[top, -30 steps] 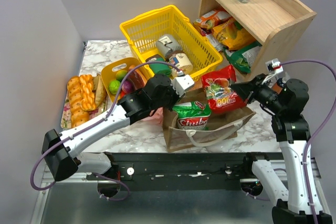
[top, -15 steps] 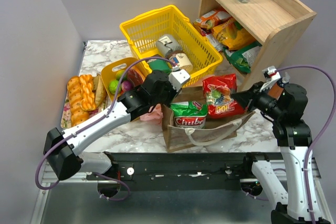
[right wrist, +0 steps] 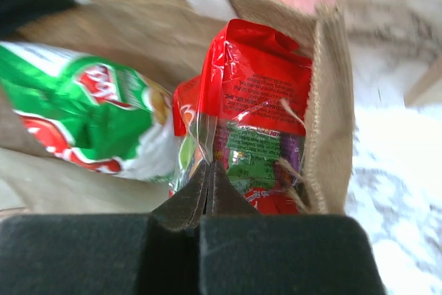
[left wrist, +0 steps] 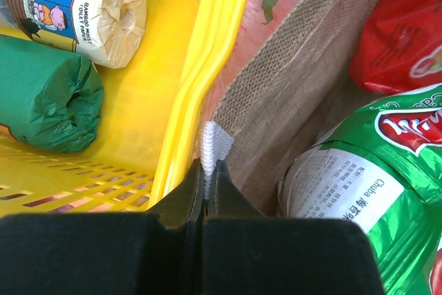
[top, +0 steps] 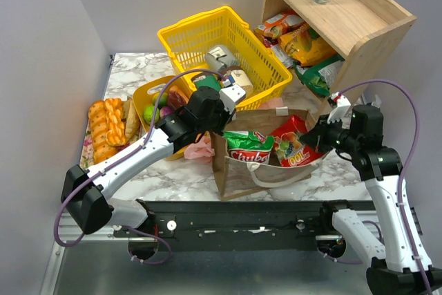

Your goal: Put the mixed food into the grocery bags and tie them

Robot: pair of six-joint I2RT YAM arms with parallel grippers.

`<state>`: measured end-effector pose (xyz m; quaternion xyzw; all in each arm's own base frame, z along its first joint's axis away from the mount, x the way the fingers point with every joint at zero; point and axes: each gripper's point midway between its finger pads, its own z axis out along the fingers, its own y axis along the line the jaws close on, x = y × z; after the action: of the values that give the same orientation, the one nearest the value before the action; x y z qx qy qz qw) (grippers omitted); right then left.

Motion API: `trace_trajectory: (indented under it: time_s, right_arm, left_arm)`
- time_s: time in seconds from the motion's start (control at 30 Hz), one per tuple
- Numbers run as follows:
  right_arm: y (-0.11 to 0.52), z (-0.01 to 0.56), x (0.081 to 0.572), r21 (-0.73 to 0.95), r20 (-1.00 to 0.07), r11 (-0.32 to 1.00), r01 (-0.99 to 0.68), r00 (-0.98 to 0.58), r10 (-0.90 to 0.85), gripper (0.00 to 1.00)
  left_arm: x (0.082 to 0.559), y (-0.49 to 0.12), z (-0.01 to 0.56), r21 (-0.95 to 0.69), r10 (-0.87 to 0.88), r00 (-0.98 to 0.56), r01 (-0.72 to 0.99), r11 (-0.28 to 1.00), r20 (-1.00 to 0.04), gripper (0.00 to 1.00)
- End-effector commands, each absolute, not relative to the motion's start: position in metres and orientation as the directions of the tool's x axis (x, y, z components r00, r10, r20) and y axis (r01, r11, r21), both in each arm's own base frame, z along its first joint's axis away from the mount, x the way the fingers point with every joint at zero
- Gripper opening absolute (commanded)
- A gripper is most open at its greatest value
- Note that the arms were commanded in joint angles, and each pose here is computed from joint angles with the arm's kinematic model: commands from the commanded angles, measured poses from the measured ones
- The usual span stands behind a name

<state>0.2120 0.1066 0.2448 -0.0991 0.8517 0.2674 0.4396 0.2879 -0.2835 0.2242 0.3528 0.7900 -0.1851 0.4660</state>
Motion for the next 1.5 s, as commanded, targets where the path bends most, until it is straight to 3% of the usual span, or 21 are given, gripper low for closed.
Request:
trace_trajectory:
  time_s: [0.0, 0.13, 0.17, 0.23, 0.27, 0.37, 0.7, 0.83, 1.07, 1.47]
  right_arm:
    - [0.092, 0.244, 0.217, 0.291, -0.805, 0.891, -0.349, -0.593, 0.031, 0.01]
    - [0.109, 0.258, 0.218, 0.344, -0.831, 0.84, -0.42, -0.553, 0.064, 0.07]
    - [0.11, 0.26, 0.218, 0.349, -0.834, 0.833, -0.428, -0.548, 0.068, 0.24]
    - [0.114, 0.264, 0.219, 0.36, -0.835, 0.823, -0.44, -0.546, 0.074, 0.46]
    - [0.115, 0.265, 0.219, 0.359, -0.836, 0.821, -0.445, -0.544, 0.071, 0.65]
    - [0.114, 0.274, 0.218, 0.342, -0.849, 0.823, -0.453, -0.524, 0.065, 0.78]
    - [0.121, 0.346, 0.197, 0.263, -0.932, 0.778, -0.57, -0.359, 0.052, 0.85]
    - [0.114, 0.353, 0.206, 0.242, -0.942, 0.808, -0.538, -0.33, 0.062, 0.87]
    - [0.085, 0.31, 0.235, 0.2, -0.908, 0.911, -0.36, -0.418, 0.035, 0.87]
    - [0.074, 0.26, 0.259, 0.193, -0.869, 0.944, -0.267, -0.493, 0.038, 0.83]
  left_arm:
    - [0.292, -0.271, 0.225, 0.057, 0.387, -0.326, 0.698, 0.714, -0.862, 0.0]
    - [0.286, -0.279, 0.225, 0.032, 0.382, -0.319, 0.73, 0.683, -0.867, 0.0]
    - [0.286, -0.28, 0.225, 0.026, 0.38, -0.32, 0.735, 0.677, -0.868, 0.0]
    - [0.284, -0.282, 0.224, 0.022, 0.383, -0.32, 0.742, 0.67, -0.866, 0.0]
    - [0.284, -0.282, 0.224, 0.021, 0.384, -0.323, 0.742, 0.67, -0.865, 0.0]
    - [0.283, -0.283, 0.224, 0.02, 0.386, -0.321, 0.746, 0.666, -0.865, 0.0]
    - [0.272, -0.291, 0.23, 0.024, 0.391, -0.288, 0.778, 0.628, -0.874, 0.0]
    - [0.266, -0.294, 0.237, 0.034, 0.382, -0.257, 0.791, 0.61, -0.888, 0.0]
    - [0.255, -0.302, 0.246, 0.023, 0.358, -0.229, 0.815, 0.58, -0.905, 0.0]
    - [0.254, -0.301, 0.257, 0.02, 0.325, -0.21, 0.813, 0.582, -0.922, 0.01]
